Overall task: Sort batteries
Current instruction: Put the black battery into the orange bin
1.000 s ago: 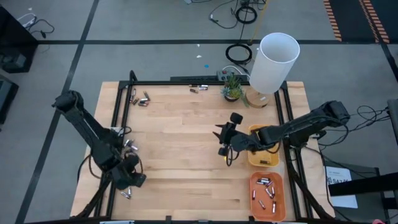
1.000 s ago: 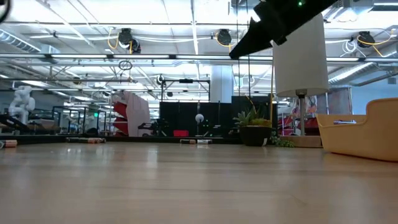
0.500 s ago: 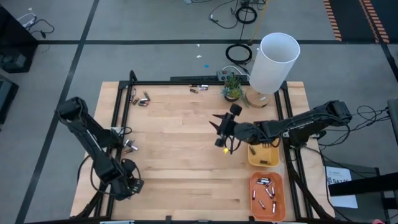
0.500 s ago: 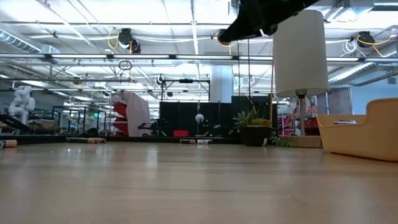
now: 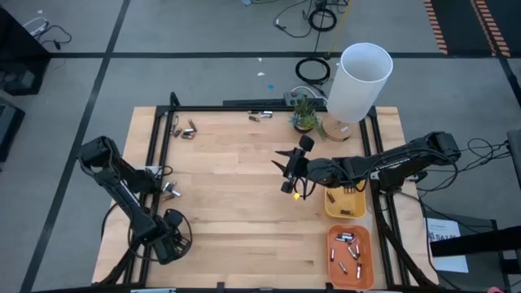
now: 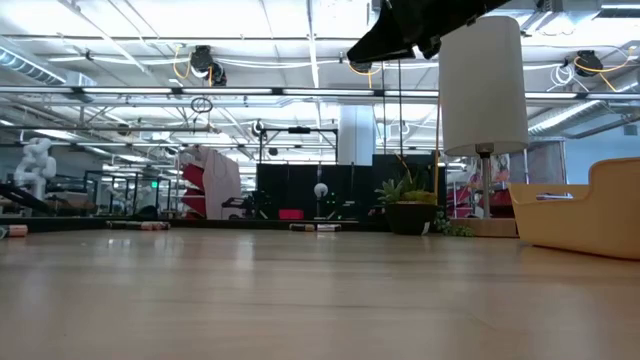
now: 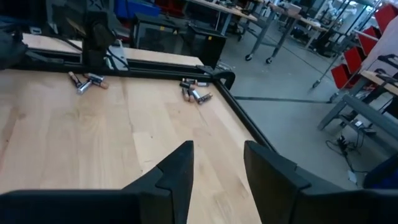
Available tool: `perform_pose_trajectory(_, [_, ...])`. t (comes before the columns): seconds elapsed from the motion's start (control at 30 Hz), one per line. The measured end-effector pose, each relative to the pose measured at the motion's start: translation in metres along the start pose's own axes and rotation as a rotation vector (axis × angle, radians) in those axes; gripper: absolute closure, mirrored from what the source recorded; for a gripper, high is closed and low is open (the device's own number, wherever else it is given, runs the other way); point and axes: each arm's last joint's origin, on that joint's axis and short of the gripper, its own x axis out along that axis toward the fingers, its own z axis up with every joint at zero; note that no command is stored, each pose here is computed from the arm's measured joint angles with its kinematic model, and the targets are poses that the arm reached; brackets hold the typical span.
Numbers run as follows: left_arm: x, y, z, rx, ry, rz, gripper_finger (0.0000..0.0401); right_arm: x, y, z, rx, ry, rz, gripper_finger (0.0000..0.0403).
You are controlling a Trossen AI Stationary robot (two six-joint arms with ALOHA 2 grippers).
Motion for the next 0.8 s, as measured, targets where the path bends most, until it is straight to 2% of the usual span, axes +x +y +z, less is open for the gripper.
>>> perform_pose_trajectory(0.13, [-0.003, -0.007, -0.002, 0.031, -0.020, 0.009, 0.0258, 0.000, 0.000, -0.002, 0.028, 0.019, 0.002, 0.0271])
perform_pose_trajectory(0.4, [-0.008, -0.013, -0.005, 0.115, -0.067, -0.037, 0.0388, 0.000, 0.001, -0.007, 0.069, 0.060, 0.003, 0.0271])
perform_pose_trajectory(0.63, [-0.013, -0.013, 0.009, 0.215, -0.153, 0.001, 0.0393, -0.001, 0.001, -0.007, 0.083, 0.064, 0.003, 0.0271])
perform_pose_trajectory(0.73, [-0.022, -0.009, 0.022, 0.286, -0.391, 0.041, 0.0394, -0.001, 0.001, -0.006, 0.090, 0.057, 0.003, 0.0271])
perform_pose_trajectory(0.8, [-0.040, -0.015, 0.018, 0.349, -0.456, -0.015, 0.0394, -0.001, 0.002, -0.004, 0.114, 0.033, 0.048, 0.0271])
